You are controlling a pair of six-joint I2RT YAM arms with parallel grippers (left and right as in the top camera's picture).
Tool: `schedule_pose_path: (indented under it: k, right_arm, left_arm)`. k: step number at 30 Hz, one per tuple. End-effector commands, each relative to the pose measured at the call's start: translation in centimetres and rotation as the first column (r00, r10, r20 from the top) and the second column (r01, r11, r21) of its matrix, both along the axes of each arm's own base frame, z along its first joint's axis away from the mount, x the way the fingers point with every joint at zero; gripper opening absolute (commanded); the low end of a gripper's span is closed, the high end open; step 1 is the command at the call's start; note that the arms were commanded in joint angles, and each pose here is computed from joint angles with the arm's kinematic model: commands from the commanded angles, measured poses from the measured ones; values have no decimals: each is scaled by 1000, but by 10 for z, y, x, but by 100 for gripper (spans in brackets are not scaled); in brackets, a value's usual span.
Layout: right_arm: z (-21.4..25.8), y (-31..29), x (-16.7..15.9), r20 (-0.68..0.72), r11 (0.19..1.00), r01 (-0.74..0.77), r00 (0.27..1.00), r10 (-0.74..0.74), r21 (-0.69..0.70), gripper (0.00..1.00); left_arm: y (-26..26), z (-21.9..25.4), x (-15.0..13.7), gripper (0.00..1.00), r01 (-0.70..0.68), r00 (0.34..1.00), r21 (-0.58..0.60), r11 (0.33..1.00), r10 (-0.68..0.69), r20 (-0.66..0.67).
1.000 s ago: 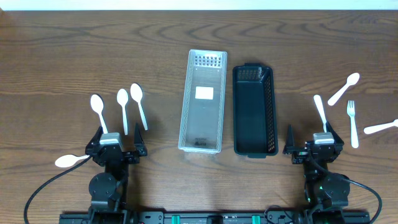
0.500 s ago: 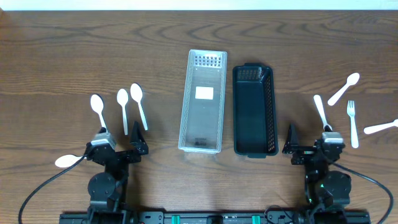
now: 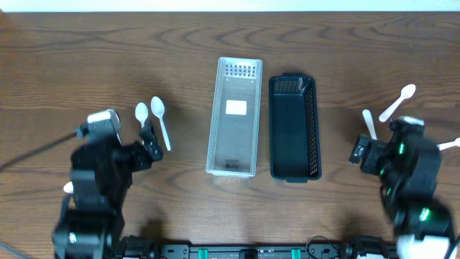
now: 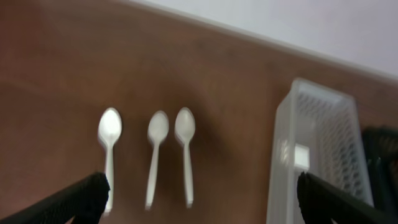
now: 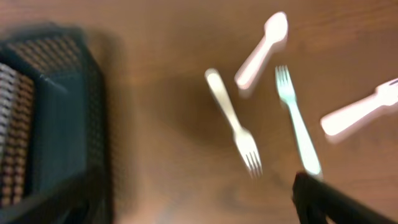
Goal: Pack container
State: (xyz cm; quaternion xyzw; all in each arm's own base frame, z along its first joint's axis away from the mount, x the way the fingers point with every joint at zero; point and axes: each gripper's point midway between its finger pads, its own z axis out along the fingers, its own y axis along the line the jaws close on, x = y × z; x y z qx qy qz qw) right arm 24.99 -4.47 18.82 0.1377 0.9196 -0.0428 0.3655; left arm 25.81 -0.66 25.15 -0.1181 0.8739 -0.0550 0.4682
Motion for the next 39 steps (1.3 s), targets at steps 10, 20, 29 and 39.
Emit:
schedule_pose_path:
  k: [10,20,29,39]
  right_arm:
    - [-26,-67,38,-446,997,75,891,-83,-37,99]
    - [-80,-76,55,-612,948,-314,758,226,-40,99]
    - [-147,-69,57,-692,934,-337,647,321,119,99]
    - [-191,-58,49,-722,920,-308,576,383,243,99]
  left_arm:
    - [-2,-13,22,98,23,966,28,999,-16,-258]
    - [0,-14,20,98,28,963,42,999,-16,-268]
    - [0,-14,20,98,40,963,52,998,-24,-269]
    - [9,-14,20,98,5,964,92,996,19,-267]
